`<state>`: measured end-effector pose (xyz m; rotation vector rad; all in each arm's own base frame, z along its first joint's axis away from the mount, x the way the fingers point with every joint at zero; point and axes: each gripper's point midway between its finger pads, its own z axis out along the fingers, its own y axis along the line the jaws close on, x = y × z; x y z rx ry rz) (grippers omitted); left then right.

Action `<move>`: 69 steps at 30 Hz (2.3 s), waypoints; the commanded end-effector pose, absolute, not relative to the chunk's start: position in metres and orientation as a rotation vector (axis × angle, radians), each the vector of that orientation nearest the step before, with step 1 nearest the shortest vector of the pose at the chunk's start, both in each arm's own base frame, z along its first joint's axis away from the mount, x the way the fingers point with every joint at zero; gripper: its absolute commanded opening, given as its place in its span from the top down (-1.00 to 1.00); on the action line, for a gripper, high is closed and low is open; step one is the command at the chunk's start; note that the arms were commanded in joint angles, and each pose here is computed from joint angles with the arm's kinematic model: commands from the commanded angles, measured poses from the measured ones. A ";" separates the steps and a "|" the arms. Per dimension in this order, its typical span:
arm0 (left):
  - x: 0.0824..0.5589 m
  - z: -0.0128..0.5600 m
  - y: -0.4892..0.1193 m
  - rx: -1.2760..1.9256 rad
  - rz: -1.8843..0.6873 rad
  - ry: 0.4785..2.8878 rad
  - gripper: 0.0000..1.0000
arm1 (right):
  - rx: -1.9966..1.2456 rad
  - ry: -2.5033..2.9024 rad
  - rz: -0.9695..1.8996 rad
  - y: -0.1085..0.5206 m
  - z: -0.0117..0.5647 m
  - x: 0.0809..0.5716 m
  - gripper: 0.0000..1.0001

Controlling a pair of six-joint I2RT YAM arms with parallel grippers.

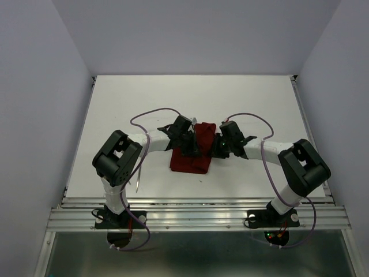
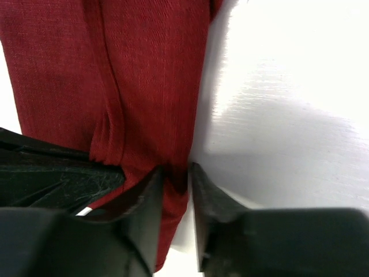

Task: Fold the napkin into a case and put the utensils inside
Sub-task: Smooth out the 2/3-rectangle-folded napkin at the center of the board.

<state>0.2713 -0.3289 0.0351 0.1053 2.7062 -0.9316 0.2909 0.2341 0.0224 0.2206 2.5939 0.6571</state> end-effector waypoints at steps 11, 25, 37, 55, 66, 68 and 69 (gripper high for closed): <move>0.275 0.041 -0.316 0.104 -0.899 2.665 1.00 | 0.252 2.511 0.518 0.214 0.048 0.306 0.13; 0.280 0.029 -0.301 0.064 -0.842 2.683 1.00 | 0.274 2.375 0.380 0.205 0.090 0.361 0.56; 0.284 0.028 -0.296 0.050 -0.822 2.676 1.00 | 0.340 2.360 0.376 0.200 0.090 0.440 0.74; 0.284 0.027 -0.294 0.068 -0.804 2.689 1.00 | 0.326 2.413 0.472 0.226 0.065 0.467 0.79; 0.285 0.026 -0.297 0.094 -0.812 2.695 1.00 | 0.320 2.412 0.560 0.241 0.065 0.472 0.80; 0.285 0.026 -0.297 0.099 -0.813 2.695 1.00 | 0.307 2.414 0.573 0.247 0.065 0.472 0.80; 0.285 0.026 -0.297 0.099 -0.814 2.695 1.00 | 0.308 2.410 0.576 0.248 0.066 0.473 0.80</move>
